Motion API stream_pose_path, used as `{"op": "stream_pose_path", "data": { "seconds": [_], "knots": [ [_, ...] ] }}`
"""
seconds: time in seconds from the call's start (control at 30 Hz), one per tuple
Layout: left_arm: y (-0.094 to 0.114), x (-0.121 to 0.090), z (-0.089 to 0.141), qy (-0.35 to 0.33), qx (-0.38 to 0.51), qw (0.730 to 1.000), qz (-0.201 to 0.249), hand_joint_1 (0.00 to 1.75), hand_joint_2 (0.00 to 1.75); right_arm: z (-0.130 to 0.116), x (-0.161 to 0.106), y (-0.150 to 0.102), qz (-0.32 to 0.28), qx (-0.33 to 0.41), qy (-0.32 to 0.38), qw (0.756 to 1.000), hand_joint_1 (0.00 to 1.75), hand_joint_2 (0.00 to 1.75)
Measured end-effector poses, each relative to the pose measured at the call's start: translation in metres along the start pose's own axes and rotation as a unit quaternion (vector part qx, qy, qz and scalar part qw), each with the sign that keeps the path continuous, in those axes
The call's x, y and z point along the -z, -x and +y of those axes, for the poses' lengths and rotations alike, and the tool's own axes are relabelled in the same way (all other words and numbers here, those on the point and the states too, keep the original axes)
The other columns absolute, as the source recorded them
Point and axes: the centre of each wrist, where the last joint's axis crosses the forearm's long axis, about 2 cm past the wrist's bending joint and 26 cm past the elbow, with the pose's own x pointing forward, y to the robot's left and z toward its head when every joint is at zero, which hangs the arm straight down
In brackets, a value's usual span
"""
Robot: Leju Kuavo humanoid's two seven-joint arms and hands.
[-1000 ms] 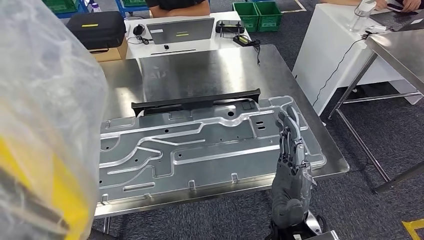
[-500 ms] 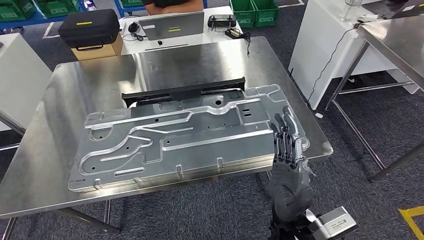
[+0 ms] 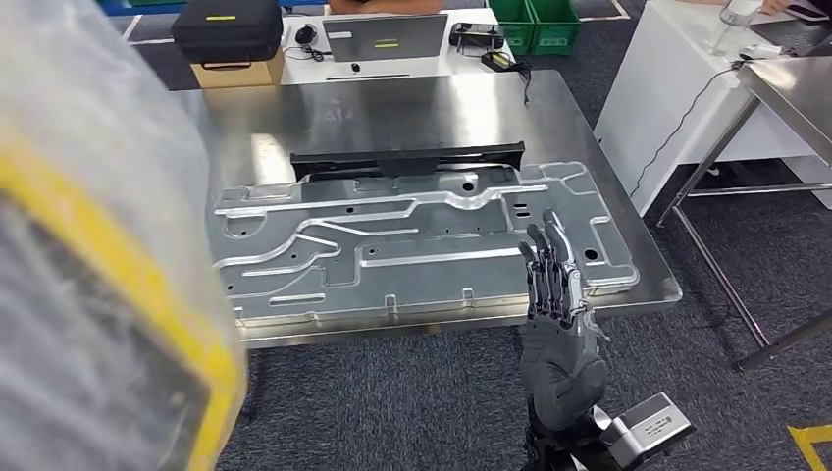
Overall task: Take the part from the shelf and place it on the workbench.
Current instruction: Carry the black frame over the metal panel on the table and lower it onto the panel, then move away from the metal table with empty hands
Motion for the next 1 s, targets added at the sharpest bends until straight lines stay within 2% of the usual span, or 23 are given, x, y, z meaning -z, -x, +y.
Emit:
{"op": "stream_pose_path", "data": {
  "seconds": [0.43, 0.67, 1.0],
  "knots": [
    [0.0018, -0.0006, -0.0001, -0.002, 0.0, 1.0, 0.004, 0.0, 0.0, 0.0, -0.0009, 0.0048, 0.008, -0.003, -0.007, 1.0, 0.0, 0.0],
    [-0.0035, 0.0012, -0.0007, -0.004, 0.003, 1.0, -0.001, 0.0, 0.0, 0.0007, -0.0012, 0.0078, 0.021, 0.007, -0.024, 0.999, 0.0, 0.0],
    [0.0007, -0.0003, 0.0012, -0.009, 0.012, 1.0, 0.009, 0.0, 0.0, 0.0013, 0.0027, 0.0092, 0.022, 0.012, -0.051, 0.998, 0.0, 0.0]
  ]
}}
